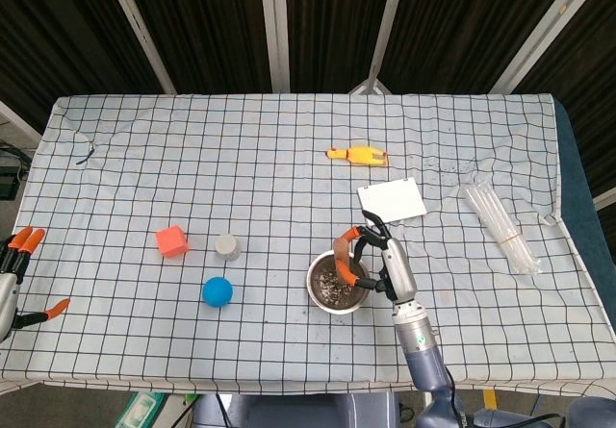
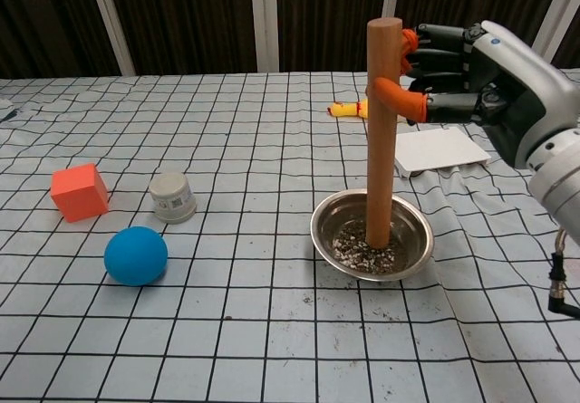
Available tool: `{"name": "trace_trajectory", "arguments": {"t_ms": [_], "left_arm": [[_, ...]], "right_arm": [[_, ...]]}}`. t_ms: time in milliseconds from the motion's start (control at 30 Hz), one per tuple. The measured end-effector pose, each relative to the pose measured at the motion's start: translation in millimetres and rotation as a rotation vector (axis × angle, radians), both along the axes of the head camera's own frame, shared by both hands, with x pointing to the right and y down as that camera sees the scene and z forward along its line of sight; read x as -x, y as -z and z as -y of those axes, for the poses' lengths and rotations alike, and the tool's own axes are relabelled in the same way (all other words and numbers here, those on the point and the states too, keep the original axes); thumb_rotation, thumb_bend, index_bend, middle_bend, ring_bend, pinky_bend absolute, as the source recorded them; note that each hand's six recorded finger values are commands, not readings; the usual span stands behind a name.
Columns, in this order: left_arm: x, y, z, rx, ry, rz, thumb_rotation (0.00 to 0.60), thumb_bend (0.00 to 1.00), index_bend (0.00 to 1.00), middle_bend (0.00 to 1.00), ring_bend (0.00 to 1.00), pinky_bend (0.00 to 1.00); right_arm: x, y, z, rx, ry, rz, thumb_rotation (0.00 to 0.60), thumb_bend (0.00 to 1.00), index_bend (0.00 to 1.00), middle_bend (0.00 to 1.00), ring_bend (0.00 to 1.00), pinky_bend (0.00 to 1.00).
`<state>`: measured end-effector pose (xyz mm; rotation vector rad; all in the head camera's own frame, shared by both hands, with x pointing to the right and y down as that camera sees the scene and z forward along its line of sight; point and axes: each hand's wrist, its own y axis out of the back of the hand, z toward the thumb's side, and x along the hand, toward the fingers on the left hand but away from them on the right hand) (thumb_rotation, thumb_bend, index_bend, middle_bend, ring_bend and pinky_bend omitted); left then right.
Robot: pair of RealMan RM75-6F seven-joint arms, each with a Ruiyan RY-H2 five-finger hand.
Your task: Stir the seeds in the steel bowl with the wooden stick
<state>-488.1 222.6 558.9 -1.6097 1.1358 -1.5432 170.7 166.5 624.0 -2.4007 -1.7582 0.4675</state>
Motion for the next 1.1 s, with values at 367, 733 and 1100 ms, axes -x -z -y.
{"name": "trace_trajectory", "arguments": {"t_ms": [367, 733, 1100], "left_arm": [[-1, 0, 0, 0.001, -0.001, -0.002, 0.6, 0.0, 0.0, 0.0, 0.0, 0.0], [-1, 1, -1, -0.001, -0.001, -0.004, 0.6, 0.0, 0.0, 0.0, 0.0, 0.0], [-2, 2, 0, -0.006, -0.003, -0.005, 0.6, 0.0, 0.0, 0.0, 0.0, 0.0]], "right_arm": [[1, -6, -5, -0.004, 0.0, 0.0, 0.6, 0.49, 0.78, 0.63, 0.67, 0.12], [1, 13, 2, -0.045, 0.003, 0.02, 0.6, 0.49, 0.78, 0.63, 0.67, 0.12], [-52, 66, 43, -0.215, 0.018, -0.188, 0.6, 0.49, 0.78, 0.63, 0.67, 0.12]]}}
